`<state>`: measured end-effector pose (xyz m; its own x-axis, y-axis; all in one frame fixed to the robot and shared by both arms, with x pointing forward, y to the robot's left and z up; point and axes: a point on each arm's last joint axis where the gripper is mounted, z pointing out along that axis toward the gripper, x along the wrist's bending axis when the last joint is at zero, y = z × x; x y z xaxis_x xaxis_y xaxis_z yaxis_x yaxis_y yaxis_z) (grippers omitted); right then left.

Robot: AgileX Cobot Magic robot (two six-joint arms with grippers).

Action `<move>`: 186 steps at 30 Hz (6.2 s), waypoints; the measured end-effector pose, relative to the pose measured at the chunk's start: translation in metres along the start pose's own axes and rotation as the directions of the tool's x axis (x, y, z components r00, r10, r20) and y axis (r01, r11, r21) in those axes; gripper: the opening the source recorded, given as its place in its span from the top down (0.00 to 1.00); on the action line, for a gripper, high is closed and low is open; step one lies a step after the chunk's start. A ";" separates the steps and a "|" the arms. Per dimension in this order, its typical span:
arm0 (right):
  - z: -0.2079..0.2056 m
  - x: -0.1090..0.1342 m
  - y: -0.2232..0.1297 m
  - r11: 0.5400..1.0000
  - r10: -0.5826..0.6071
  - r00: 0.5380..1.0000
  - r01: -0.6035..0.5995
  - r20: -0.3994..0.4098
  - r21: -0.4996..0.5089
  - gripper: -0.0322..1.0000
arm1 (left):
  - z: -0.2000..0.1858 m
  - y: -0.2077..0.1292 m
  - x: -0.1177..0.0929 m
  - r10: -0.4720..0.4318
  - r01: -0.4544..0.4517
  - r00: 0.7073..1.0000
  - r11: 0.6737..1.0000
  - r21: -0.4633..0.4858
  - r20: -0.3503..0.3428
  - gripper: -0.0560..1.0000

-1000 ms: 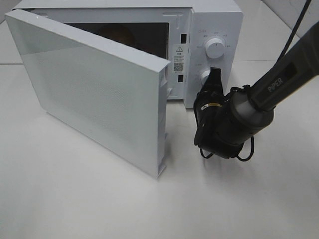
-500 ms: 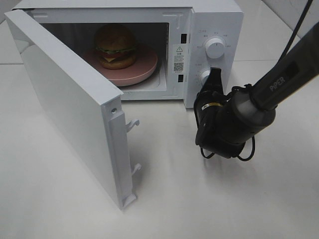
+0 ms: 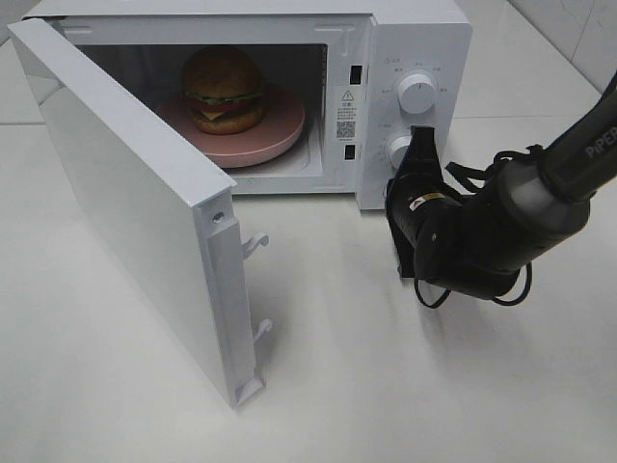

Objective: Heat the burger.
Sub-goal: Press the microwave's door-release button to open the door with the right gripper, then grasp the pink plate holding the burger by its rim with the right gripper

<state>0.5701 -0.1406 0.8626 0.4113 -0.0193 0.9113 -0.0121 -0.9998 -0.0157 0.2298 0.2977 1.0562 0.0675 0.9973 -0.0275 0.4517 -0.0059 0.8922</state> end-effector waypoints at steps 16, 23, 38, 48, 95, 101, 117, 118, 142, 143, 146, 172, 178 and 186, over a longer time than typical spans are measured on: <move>-0.046 0.009 0.005 0.955 -0.261 0.953 0.231 0.155 0.188 0.96 | 0.000 0.000 0.000 0.000 0.000 1.000 1.000 0.000 0.000 0.01; -0.062 0.021 0.001 0.866 -0.455 0.878 0.397 0.150 0.306 0.96 | 0.000 0.000 0.000 0.000 0.000 1.000 1.000 0.000 0.000 0.01; -0.098 0.047 0.004 0.508 -0.793 0.608 0.688 -0.029 0.518 0.96 | 0.000 0.000 0.000 0.000 0.000 1.000 1.000 0.000 0.000 0.01; -0.105 0.064 0.014 0.118 -0.929 0.314 0.752 -0.196 0.648 0.96 | 0.000 0.000 0.000 0.000 0.000 1.000 1.000 0.000 0.000 0.01; -0.110 0.111 0.007 -0.922 0.341 -0.740 -0.143 -0.580 -0.359 0.49 | 0.000 0.000 0.000 0.000 0.000 1.000 1.000 0.000 0.000 0.01; -0.108 0.112 0.004 -0.937 0.286 -0.762 -0.094 -0.581 -0.337 0.12 | 0.000 0.000 0.000 0.000 0.000 1.000 1.000 0.000 0.000 0.01; -0.081 0.122 -0.043 -0.914 0.299 -0.806 -0.089 -0.510 -0.395 0.05 | 0.000 0.000 0.000 0.000 0.000 1.000 1.000 0.000 0.000 0.01; -0.081 0.122 -0.043 -0.914 0.299 -0.806 -0.089 -0.510 -0.395 0.05 | 0.000 0.000 0.000 0.000 0.000 1.000 1.000 0.000 0.000 0.01; -0.033 0.117 -0.098 -0.900 0.288 -0.835 -0.069 -0.470 -0.430 0.09 | 0.000 0.000 0.000 0.000 0.000 1.000 1.000 0.000 0.000 0.01; -0.033 0.117 -0.098 -0.900 0.288 -0.835 -0.069 -0.470 -0.430 0.09 | 0.000 0.000 0.000 0.000 0.000 1.000 1.000 0.000 0.000 0.01; -0.026 0.115 -0.102 -0.902 0.282 -0.833 -0.062 -0.475 -0.426 0.09 | 0.000 0.000 0.000 0.000 0.000 1.000 1.000 0.000 0.000 0.01; 0.032 0.098 -0.136 -0.918 0.211 -0.847 0.000 -0.489 -0.397 0.12 | 0.000 0.000 0.000 0.000 0.000 1.000 1.000 0.000 0.000 0.01; 0.050 0.091 -0.145 -0.919 0.202 -0.851 0.007 -0.485 -0.395 0.13 | 0.000 0.000 0.000 0.000 0.000 1.000 1.000 0.000 0.000 0.01; 0.065 0.082 -0.152 -0.919 0.200 -0.849 0.011 -0.489 -0.394 0.16 | 0.000 0.000 0.000 0.000 0.000 1.000 1.000 0.000 0.000 0.01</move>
<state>0.6645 0.0097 0.9126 -0.7972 -0.1811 -0.5759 -0.3439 0.9203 0.1866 0.2298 0.2977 1.0562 0.0675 0.9973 -0.0275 0.4517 -0.0059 0.8922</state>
